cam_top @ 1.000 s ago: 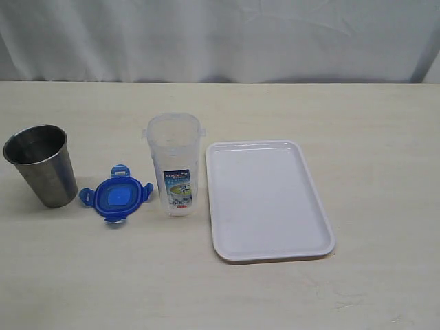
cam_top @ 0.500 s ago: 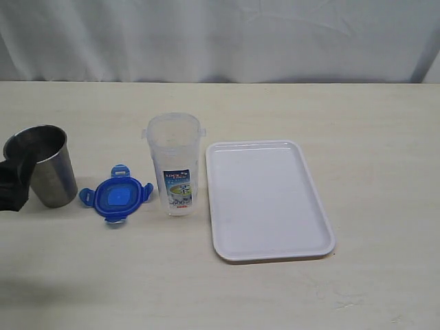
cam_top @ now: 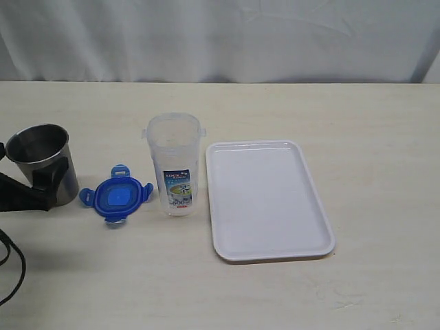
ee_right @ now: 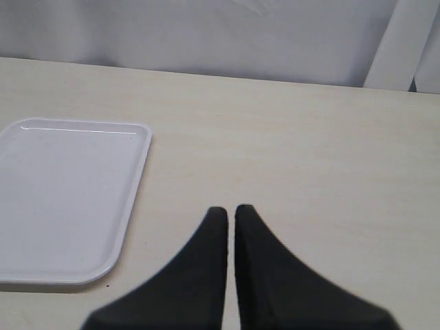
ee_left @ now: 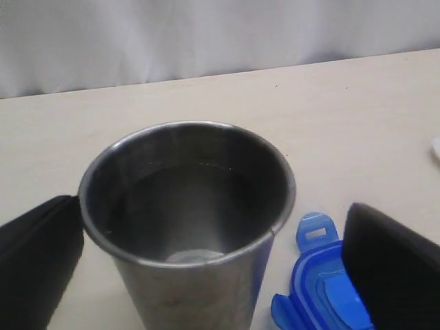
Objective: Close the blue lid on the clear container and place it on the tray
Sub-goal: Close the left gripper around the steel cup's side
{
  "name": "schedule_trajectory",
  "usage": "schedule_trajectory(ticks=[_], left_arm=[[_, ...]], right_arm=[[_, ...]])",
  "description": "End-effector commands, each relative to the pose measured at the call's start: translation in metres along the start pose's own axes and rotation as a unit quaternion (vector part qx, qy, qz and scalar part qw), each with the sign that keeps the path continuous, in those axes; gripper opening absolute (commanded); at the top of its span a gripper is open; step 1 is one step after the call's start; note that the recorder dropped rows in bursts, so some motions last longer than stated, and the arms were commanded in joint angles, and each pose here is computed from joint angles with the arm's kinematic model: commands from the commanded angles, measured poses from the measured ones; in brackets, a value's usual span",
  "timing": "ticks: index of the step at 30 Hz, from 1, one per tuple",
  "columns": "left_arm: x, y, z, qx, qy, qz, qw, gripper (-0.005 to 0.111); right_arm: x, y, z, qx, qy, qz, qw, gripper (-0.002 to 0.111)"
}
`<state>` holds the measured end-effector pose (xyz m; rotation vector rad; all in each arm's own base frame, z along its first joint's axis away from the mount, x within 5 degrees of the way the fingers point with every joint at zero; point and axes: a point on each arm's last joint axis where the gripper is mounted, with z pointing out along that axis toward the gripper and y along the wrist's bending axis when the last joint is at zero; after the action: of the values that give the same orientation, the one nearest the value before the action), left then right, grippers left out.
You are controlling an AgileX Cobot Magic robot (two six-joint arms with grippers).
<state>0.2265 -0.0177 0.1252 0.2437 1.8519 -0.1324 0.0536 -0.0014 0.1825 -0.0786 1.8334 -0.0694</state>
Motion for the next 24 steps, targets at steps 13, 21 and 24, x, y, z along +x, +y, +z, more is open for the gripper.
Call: schedule_trajectory(ticks=[13, 21, 24], left_arm=[[0.017, 0.002, 0.025, 0.011, 0.029, -0.002, 0.999, 0.101], [0.025, 0.003, 0.033, 0.013, 0.035, -0.004, 0.999, 0.101], [0.028, 0.004, 0.034, 0.005, 0.037, 0.003, 0.999, 0.101]], right_arm=[[0.000, 0.000, 0.000, 0.000, -0.003, 0.000, 1.000, 0.004], [0.000, 0.000, 0.000, 0.000, -0.003, 0.000, 1.000, 0.004], [0.000, 0.000, 0.000, 0.000, -0.003, 0.000, 1.000, 0.004]])
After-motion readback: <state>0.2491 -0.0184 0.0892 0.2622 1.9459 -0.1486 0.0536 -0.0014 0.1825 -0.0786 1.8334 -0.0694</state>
